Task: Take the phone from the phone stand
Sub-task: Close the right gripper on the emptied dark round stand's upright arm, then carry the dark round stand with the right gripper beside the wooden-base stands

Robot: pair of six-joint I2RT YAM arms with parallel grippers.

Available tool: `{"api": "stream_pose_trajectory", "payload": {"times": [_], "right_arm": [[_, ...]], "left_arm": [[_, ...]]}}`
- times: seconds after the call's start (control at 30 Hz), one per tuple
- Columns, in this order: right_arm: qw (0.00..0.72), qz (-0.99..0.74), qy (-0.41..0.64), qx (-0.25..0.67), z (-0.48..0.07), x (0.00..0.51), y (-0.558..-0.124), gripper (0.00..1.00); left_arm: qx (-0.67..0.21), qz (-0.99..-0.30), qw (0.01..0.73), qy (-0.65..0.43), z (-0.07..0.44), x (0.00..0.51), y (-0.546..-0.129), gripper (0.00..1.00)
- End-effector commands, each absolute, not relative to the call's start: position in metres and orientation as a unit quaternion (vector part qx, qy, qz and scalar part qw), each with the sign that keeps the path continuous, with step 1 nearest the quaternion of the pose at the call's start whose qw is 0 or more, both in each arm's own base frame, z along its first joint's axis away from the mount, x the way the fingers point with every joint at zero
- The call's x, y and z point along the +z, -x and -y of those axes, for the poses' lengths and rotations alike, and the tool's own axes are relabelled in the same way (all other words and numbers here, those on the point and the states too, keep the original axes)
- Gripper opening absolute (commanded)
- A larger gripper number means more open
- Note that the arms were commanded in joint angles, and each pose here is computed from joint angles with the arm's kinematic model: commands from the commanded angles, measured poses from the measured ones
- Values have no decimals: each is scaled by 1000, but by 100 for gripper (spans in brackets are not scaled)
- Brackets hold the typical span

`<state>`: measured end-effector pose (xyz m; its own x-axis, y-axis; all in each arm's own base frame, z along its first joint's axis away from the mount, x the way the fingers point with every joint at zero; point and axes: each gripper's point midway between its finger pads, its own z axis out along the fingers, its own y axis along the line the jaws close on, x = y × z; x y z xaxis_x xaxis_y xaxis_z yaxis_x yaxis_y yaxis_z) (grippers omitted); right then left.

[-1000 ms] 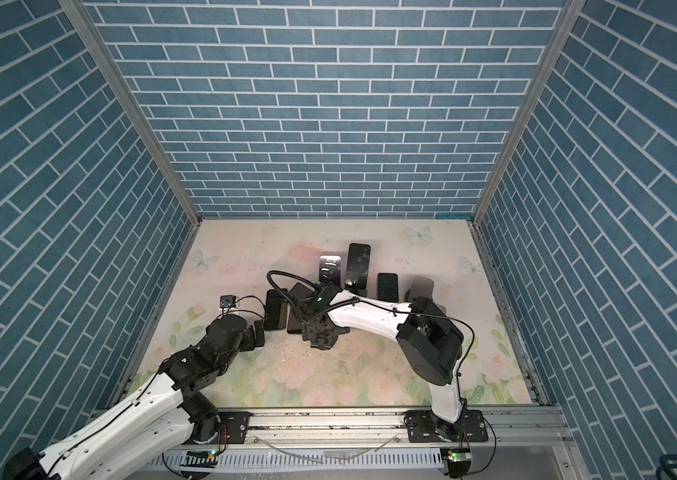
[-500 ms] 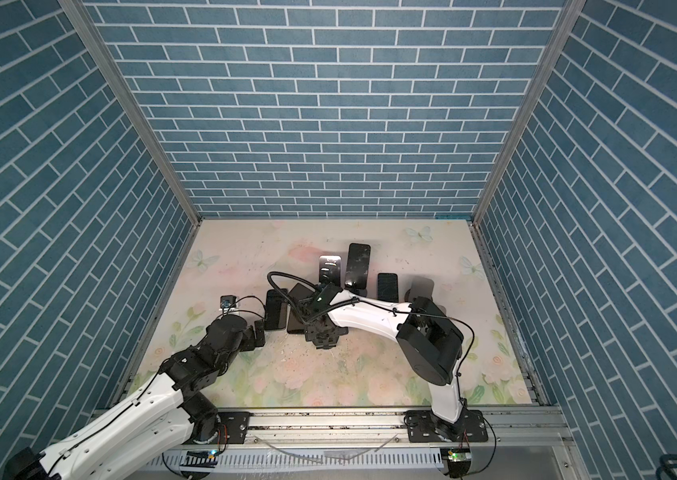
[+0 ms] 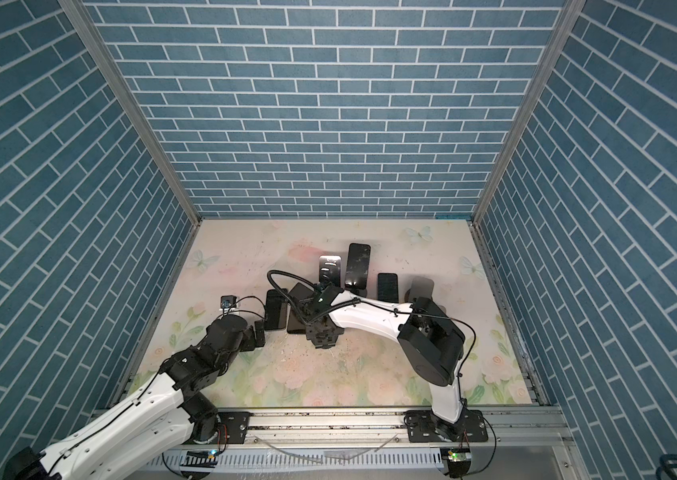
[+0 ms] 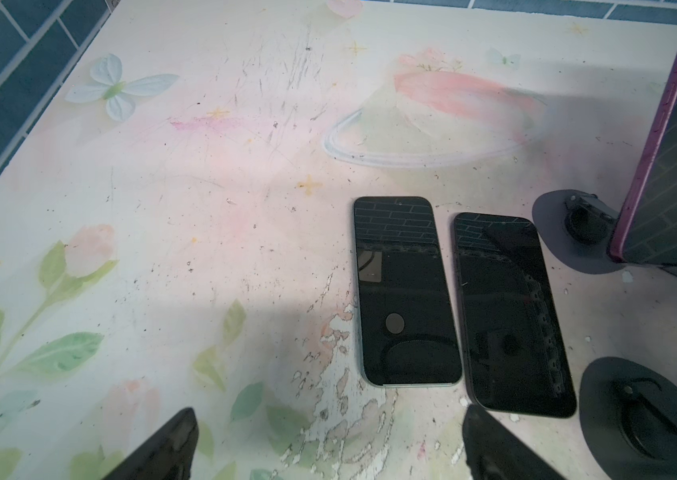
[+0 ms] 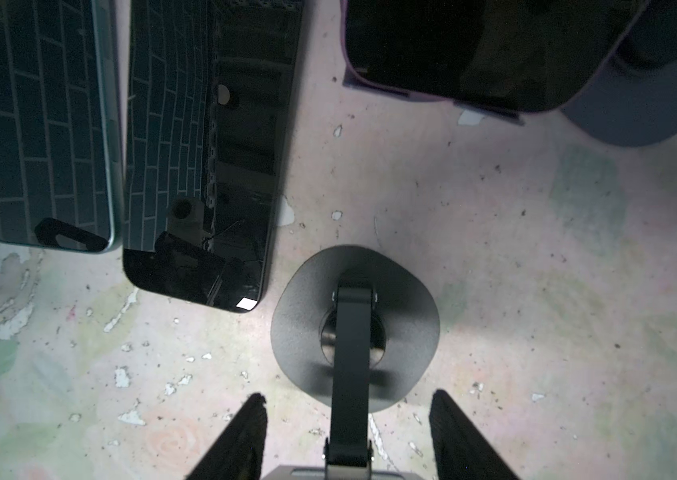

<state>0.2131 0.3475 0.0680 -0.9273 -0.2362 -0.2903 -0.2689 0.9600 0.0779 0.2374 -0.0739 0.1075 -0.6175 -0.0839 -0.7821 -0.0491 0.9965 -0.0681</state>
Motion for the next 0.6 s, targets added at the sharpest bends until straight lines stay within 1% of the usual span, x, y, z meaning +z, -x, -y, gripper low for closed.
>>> {"api": "stream_pose_trajectory", "payload": {"times": [0.0,0.27,0.57], "right_arm": [[166,-977,127,50,-333,85,-212,48],[182,-977,111,12,-294,92,-209,46],[178,-982,66,-12,-240,87,-203,46]], "left_arm": [[-12,-899,437,37,71,105,-238,100],[-13,-898,437,37,71,105,-238,100],[-10,-900,434,37,72,104,-240,100]]}}
